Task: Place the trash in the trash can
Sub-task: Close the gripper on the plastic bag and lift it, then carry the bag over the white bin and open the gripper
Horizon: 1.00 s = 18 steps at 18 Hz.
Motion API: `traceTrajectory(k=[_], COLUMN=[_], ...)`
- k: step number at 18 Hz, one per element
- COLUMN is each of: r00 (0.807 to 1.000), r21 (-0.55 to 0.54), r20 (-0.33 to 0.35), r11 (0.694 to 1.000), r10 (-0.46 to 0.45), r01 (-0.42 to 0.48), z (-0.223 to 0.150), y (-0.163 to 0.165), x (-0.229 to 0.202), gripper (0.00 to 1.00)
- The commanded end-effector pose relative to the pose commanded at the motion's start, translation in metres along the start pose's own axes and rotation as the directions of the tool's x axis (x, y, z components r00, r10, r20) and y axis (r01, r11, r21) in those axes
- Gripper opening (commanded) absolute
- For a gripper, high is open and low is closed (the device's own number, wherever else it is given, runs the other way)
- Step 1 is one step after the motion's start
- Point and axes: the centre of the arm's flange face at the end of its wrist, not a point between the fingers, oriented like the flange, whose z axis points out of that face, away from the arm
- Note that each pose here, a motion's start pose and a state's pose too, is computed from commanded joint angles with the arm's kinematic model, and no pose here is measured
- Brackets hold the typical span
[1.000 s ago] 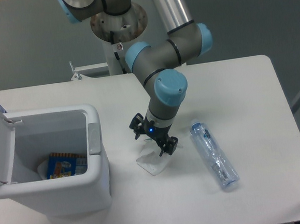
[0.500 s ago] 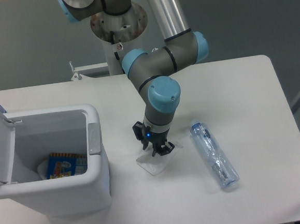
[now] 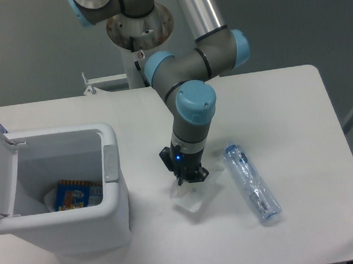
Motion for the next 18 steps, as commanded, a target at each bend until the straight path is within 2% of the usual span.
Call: traceTrajectory(k=[4,7,9,12,18], r00=[0.995,0.983,0.965,0.938,0.915], r21=[0.155,0.282,0.328,0.373,0.448], r20=[0.039,0.03,0.011,-0.025,-0.127], r11=[0.984,0.945,0.913,0.868,0.801], r10=[-0.094,-0.182,-0.262,-0.344,-0.383], r01=[0.087,0.166,0.244,0.328,0.397], z=[-0.062,-0.111,-0.133,-0.161,-0.206], y=[-0.019,-0.029,-0.036,-0.046,-0.076], x=[-0.024,-0.037,-0.039,-0.026,0.025], gripper=[0.0,0.0,0.0,0.0,0.0])
